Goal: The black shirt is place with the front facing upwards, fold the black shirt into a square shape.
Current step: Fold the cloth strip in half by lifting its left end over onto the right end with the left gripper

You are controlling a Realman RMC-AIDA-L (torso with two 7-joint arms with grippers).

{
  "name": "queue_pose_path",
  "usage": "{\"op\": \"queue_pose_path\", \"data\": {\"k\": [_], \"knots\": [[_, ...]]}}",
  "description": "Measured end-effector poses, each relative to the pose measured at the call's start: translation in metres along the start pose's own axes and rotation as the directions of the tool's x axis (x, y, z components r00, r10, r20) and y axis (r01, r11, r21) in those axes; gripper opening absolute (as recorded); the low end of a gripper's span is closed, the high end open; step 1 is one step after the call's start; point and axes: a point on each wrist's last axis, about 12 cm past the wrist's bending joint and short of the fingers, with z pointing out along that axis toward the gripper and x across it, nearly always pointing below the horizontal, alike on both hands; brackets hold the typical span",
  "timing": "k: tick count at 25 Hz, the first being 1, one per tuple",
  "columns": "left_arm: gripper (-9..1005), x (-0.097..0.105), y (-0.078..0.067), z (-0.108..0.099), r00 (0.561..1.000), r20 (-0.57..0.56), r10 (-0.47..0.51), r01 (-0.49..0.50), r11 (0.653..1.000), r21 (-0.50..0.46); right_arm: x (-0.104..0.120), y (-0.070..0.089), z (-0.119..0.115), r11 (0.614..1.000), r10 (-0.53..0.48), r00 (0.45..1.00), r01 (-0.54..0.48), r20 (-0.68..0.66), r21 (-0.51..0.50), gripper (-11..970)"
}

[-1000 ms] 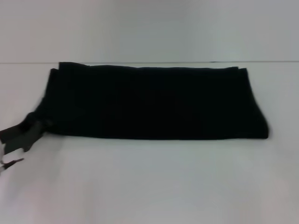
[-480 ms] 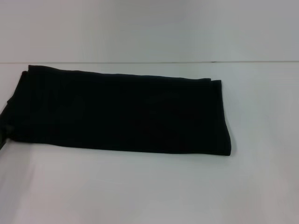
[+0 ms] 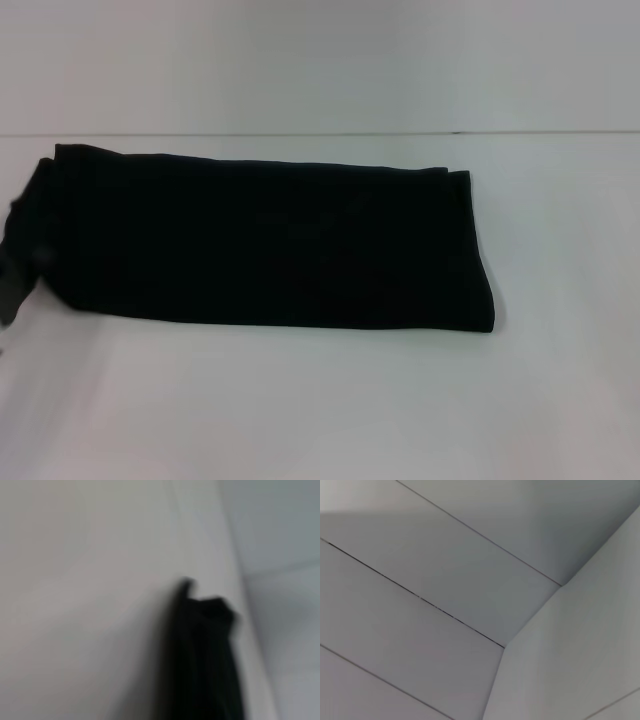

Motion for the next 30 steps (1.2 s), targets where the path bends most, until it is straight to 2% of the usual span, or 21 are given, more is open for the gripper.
{"op": "queue_pose_path", "data": {"k": [2, 3, 4, 5, 8, 9, 14, 17, 19, 23, 27, 30], "knots": [[14, -0.003, -0.017, 0.009, 0.997, -0.054, 0.05, -0.046, 0.997, 0.063, 0.0, 0.001, 0.001, 1.0, -0.002, 1.0, 0.002, -0.002, -0.004, 914], [14, -0.003, -0.017, 0.009, 0.997, -0.054, 0.05, -0.046, 0.997, 0.063, 0.0, 0.001, 0.001, 1.0, -0.003, 1.0, 0.003, -0.004, -0.006, 914], [14, -0.005, -0.045, 0.025, 0.985, -0.134, 0.111, -0.09, 0.984, 0.151, 0.0, 0.002, 0.002, 1.0, -0.004, 1.0, 0.004, -0.007, -0.009, 914], [14, -0.005, -0.049, 0.028, 0.982, -0.146, 0.119, -0.095, 0.982, 0.164, 0.0, 0.002, 0.003, 1.0, -0.006, 1.0, 0.006, -0.01, -0.011, 914], [15, 0.002, -0.093, 0.055, 0.948, -0.244, 0.206, -0.135, 0.951, 0.279, -0.001, 0.003, 0.006, 1.0, -0.01, 1.0, 0.01, -0.014, -0.016, 914], [16, 0.005, -0.103, 0.061, 0.937, -0.263, 0.229, -0.145, 0.942, 0.303, -0.001, 0.004, 0.006, 1.0, -0.011, 1.0, 0.011, -0.016, -0.017, 914], [17, 0.036, -0.161, 0.099, 0.85, -0.364, 0.381, -0.216, 0.881, 0.42, -0.001, 0.005, 0.008, 1.0, -0.015, 1.0, 0.014, -0.022, -0.021, 914], [18, 0.062, -0.186, 0.115, 0.784, -0.415, 0.462, -0.251, 0.847, 0.469, 0.0, 0.005, 0.009, 1.0, -0.014, 1.0, 0.013, -0.023, -0.023, 914], [19, 0.086, -0.199, 0.126, 0.729, -0.451, 0.515, -0.277, 0.824, 0.494, 0.001, 0.004, 0.009, 1.0, -0.012, 1.0, 0.011, -0.023, -0.023, 914], [19, 0.135, -0.213, 0.147, 0.599, -0.507, 0.62, -0.38, 0.777, 0.501, 0.002, 0.004, 0.008, 1.0, -0.008, 1.0, 0.007, -0.021, -0.02, 914], [20, 0.188, -0.21, 0.161, 0.405, -0.553, 0.728, -0.499, 0.683, 0.534, 0.004, 0.002, 0.007, 1.0, -0.001, 1.0, 0.0, -0.019, -0.014, 914], [50, 0.204, -0.206, 0.159, 0.288, -0.564, 0.773, -0.525, 0.621, 0.583, 0.005, 0.002, 0.009, 1.0, 0.003, 1.0, -0.003, -0.022, -0.011, 914]]}}
